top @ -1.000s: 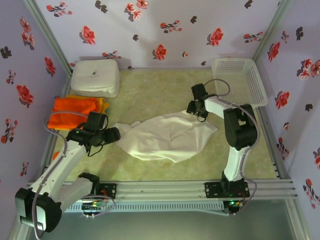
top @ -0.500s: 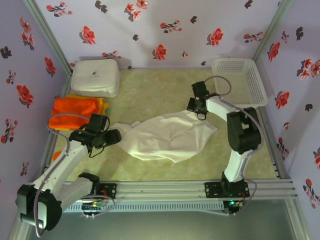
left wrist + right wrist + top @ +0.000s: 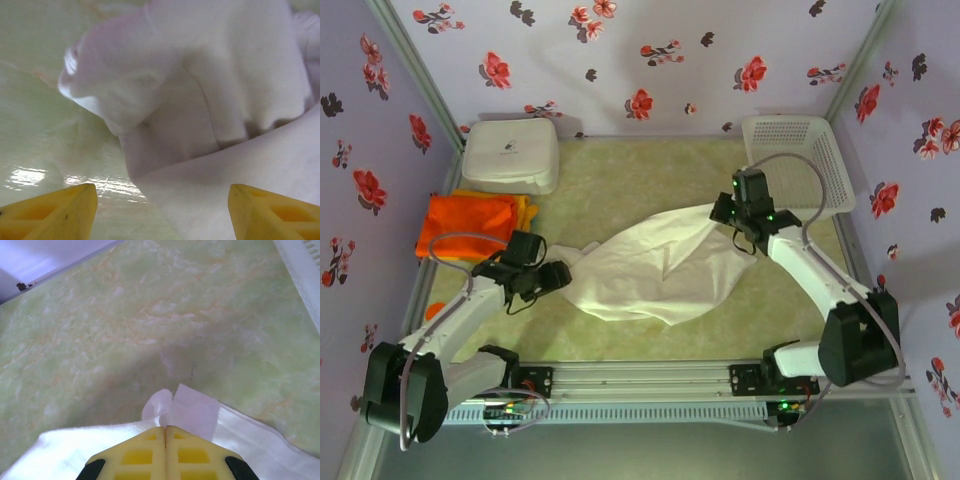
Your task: Fold and stack the t-shirts
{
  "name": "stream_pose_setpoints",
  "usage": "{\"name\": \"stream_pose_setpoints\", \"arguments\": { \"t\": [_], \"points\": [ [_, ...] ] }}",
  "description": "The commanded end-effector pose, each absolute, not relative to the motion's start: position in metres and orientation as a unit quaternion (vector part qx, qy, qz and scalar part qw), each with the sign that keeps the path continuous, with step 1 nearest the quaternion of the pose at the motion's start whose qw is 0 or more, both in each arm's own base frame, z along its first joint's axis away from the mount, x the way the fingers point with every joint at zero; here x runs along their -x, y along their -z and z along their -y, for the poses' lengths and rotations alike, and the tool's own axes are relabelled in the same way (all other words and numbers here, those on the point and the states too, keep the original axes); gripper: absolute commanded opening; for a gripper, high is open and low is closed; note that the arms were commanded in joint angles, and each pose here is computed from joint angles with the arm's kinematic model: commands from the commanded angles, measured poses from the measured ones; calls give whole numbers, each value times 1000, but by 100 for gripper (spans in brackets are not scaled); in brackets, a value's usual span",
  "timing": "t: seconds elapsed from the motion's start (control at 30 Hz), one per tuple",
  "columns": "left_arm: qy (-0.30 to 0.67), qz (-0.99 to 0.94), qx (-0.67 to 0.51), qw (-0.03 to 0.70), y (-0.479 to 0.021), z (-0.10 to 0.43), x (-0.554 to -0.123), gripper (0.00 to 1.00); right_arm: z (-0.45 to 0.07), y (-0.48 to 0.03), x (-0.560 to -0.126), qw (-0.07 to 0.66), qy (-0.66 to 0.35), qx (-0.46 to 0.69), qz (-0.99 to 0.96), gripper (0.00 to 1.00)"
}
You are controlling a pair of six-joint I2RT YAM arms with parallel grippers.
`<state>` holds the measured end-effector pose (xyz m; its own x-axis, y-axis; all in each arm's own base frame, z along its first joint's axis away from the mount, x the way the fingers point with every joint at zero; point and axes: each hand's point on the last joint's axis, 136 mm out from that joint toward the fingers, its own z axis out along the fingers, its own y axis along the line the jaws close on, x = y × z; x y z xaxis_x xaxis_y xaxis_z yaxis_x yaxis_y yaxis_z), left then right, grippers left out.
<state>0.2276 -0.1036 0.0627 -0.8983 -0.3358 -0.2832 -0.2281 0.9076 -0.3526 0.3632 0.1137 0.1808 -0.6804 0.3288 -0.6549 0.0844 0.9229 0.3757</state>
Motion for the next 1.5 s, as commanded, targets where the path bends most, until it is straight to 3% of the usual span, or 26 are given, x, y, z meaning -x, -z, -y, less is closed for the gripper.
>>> {"name": "stream_pose_setpoints", "arguments": {
  "t": [0.0,0.17,0.27,0.33,0.47,0.53,0.77,1.07,1.23,1.47],
  "points": [
    [191,-954,156,172,-59,117,-233,72,-112,-209,-360,434,-175,-99,-878,0],
    [213,-947,172,167,-47,127,-235,71,-112,-222,-351,455,-190,-96,-865,0],
    [229,-941,183,171,-42,134,-239,65,-111,-226,-349,461,-198,-104,-859,0],
    [235,-937,188,175,-41,136,-242,53,-109,-231,-348,467,-201,-110,-854,0],
    [232,-936,186,190,-48,136,-250,16,-104,-248,-344,483,-200,-114,-845,0],
    [217,-938,177,205,-63,131,-254,8,-101,-259,-342,494,-197,-112,-839,0],
    [166,-938,122,280,-153,113,-268,5,-90,-304,-330,545,-190,-109,-810,0],
    [136,-925,54,350,-247,102,-272,8,-75,-369,-309,641,-213,-113,-729,0],
    [142,-916,53,372,-274,97,-264,10,-71,-373,-300,651,-213,-114,-719,0],
    [132,-916,57,373,-272,88,-251,15,-64,-367,-293,652,-197,-116,-723,0]
  ]
}}
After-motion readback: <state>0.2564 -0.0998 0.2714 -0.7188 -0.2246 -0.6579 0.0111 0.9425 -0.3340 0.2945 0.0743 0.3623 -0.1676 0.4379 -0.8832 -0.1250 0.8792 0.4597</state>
